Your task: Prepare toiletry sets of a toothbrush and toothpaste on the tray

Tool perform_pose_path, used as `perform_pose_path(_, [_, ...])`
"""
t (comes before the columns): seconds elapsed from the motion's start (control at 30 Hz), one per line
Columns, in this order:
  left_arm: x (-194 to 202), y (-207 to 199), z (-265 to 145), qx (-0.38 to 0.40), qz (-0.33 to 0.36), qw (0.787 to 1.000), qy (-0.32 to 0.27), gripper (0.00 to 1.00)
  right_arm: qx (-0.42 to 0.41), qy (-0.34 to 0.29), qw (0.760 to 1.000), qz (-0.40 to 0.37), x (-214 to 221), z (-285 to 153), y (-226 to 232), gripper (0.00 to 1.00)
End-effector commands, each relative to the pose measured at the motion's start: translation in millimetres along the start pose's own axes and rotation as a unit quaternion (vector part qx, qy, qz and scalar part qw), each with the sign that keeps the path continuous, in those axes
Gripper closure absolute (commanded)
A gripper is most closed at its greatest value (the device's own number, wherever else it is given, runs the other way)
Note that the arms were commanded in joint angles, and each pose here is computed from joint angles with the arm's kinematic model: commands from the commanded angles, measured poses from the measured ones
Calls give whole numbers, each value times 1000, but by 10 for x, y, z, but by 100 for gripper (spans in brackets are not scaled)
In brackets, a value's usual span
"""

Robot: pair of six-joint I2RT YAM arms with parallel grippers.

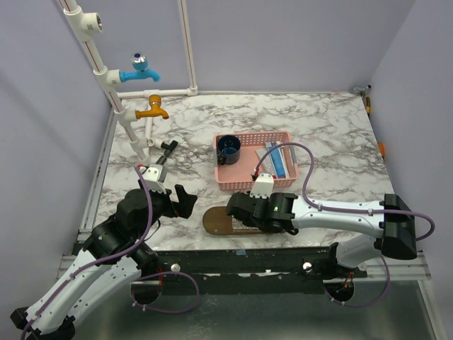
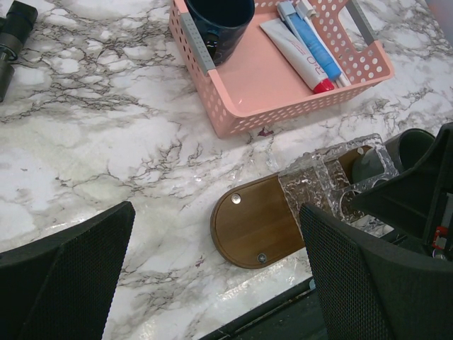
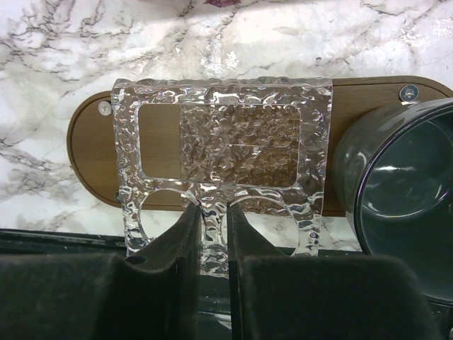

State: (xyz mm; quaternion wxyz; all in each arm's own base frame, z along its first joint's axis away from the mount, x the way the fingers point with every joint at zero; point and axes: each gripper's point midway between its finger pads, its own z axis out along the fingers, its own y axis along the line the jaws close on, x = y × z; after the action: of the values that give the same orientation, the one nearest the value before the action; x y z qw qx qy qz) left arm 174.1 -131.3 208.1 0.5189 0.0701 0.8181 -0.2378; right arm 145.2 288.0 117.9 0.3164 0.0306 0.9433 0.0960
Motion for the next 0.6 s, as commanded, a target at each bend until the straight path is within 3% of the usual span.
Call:
perform_pose_path(0.0, [-25,37,5,-9,5,1000,-4,1,-13,-20,999,23,-44,2,34,100])
perform_pose_path(0.57, [-9,54,25,-16,6,1000,1,1,-38,-7,999,6,21,-40,-19,100])
